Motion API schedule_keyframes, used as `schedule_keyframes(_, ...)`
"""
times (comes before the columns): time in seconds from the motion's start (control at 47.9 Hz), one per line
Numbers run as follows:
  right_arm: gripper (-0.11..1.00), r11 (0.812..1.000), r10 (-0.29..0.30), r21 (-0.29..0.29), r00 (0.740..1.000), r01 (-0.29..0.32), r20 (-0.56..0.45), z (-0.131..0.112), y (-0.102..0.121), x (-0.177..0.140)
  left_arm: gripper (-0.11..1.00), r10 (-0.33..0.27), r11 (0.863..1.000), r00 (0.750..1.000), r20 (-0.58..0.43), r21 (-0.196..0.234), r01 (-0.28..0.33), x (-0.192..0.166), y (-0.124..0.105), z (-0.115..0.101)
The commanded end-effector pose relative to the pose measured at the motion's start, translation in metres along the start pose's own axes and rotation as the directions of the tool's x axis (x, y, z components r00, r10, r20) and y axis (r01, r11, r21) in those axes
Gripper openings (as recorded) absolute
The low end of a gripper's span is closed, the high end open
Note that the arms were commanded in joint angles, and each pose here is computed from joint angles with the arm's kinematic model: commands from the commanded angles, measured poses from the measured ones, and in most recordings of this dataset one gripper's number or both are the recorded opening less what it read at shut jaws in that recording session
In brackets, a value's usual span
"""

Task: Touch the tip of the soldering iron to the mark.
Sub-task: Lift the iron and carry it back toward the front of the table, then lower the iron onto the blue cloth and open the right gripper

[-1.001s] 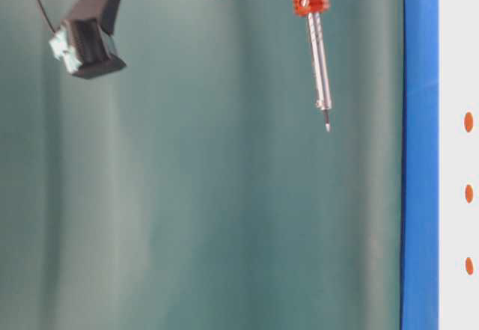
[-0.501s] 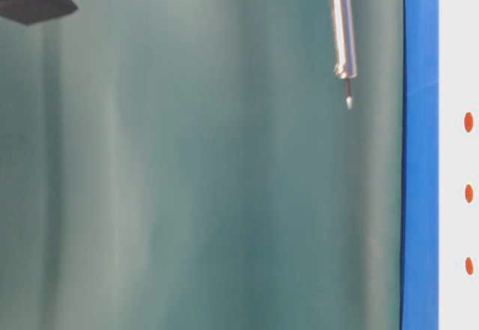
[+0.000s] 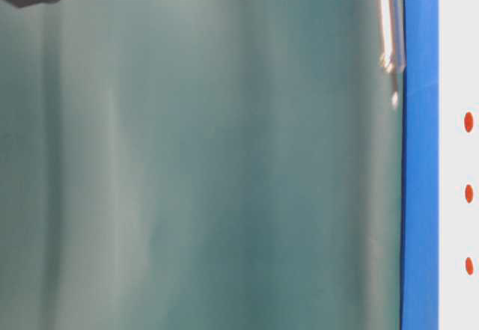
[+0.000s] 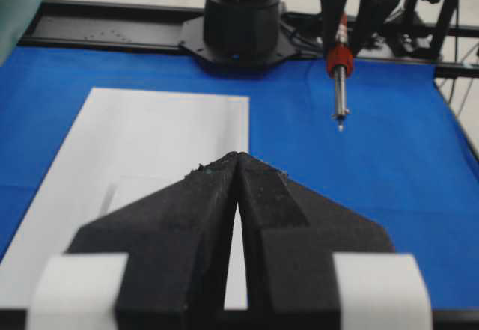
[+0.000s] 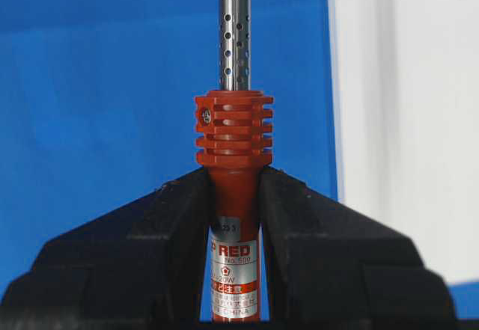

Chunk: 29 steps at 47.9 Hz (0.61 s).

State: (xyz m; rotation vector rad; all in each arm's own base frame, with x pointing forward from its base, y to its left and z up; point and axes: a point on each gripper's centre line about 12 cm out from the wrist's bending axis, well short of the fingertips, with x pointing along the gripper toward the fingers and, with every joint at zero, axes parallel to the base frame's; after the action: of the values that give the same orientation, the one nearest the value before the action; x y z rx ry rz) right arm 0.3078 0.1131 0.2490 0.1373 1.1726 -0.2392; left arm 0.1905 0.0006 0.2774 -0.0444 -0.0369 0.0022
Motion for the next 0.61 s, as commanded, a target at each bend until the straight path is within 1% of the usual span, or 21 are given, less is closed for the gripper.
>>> schedule_keyframes(0.0, 0.06, 1.0, 0.02, 0.009, 0.998, -0.02, 0.053, 0.016, 0.002, -0.005, 0.0, -0.001, 1.0, 1.0, 0.018, 0.0, 0.001, 0.001, 0.0, 0.005)
schedule_keyframes(0.125, 0.06, 1.0, 0.02, 0.02, 0.998, -0.021, 0.067, 0.032, 0.004, 0.004, 0.0, -0.002, 1.0, 1.0, 0.018, 0.001, 0.002, 0.001, 0.0, 0.005)
schedule_keyframes(0.334, 0.06, 1.0, 0.023, -0.023, 0.995, -0.021, 0.096, 0.067, 0.011, 0.017, 0.0, -0.001, 1.0, 1.0, 0.02, 0.0, 0.001, 0.001, 0.0, 0.005)
schedule_keyframes(0.438, 0.06, 0.999, 0.028, -0.042, 0.993, -0.023, 0.112, 0.085, 0.017, 0.022, 0.0, -0.011, 1.0, 1.0, 0.023, 0.001, 0.011, 0.0, -0.002, 0.006)
schedule_keyframes(0.584, 0.06, 0.999, 0.027, -0.044, 0.991, -0.021, 0.13, 0.11, 0.022, 0.03, 0.0, -0.019, 1.0, 0.999, 0.031, -0.001, 0.019, -0.001, -0.004, 0.008)
